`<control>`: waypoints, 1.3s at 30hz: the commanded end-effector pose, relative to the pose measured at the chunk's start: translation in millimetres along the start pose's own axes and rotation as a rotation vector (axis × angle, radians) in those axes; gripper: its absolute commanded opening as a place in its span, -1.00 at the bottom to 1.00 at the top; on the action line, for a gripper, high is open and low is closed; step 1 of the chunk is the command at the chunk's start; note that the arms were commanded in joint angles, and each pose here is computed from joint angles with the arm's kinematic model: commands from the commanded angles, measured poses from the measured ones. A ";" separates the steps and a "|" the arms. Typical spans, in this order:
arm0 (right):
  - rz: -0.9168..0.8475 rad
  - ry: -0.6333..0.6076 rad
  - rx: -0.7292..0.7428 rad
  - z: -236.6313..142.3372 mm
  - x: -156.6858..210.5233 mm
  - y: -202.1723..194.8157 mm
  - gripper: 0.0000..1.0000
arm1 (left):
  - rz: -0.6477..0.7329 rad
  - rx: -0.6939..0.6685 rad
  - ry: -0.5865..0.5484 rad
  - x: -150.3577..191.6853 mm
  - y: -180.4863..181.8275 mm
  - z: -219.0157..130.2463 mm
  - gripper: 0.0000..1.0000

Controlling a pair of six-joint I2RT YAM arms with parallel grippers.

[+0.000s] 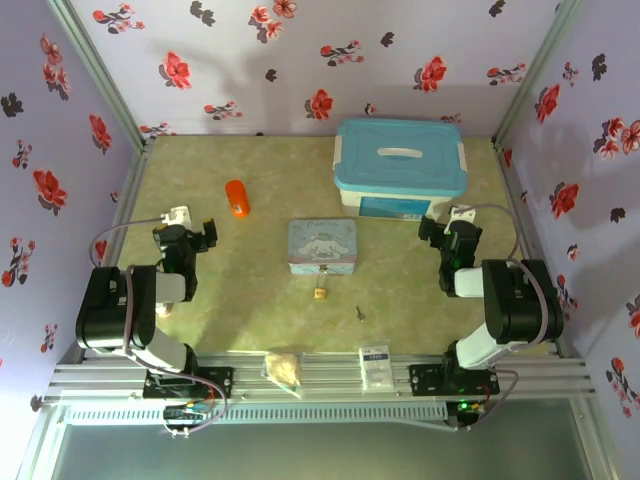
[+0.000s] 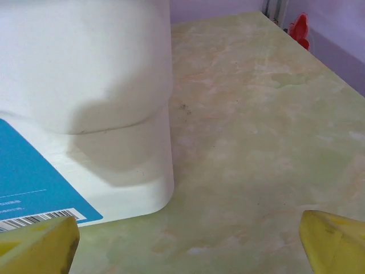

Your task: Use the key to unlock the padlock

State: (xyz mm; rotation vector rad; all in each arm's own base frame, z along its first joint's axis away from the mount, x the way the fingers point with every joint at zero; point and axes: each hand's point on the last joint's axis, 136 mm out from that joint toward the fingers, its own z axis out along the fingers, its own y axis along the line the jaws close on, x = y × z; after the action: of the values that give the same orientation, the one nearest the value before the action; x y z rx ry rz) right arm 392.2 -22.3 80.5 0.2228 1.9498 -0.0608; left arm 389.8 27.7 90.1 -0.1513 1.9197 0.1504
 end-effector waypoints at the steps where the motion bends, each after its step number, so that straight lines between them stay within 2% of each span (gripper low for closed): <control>1: -0.013 -0.022 -0.001 0.9 -6.6 -0.1 0.99 | 0.024 0.023 -0.014 -7.2 -4.8 3.9 0.99; 31: -0.011 -0.024 -0.005 0.5 -7.1 0.3 0.99 | 0.022 0.023 -0.022 -8.5 -4.3 2.9 0.99; 39: -0.047 -0.022 -0.080 -15.8 -32.3 15.7 0.99 | -0.009 -0.016 -0.097 -41.6 8.9 -28.2 0.99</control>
State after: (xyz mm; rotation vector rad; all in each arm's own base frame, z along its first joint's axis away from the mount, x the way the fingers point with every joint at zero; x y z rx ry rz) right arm 387.7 -15.8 90.0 0.1793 1.9657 -0.0365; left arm 383.7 25.5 119.7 -0.1440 1.8602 0.1310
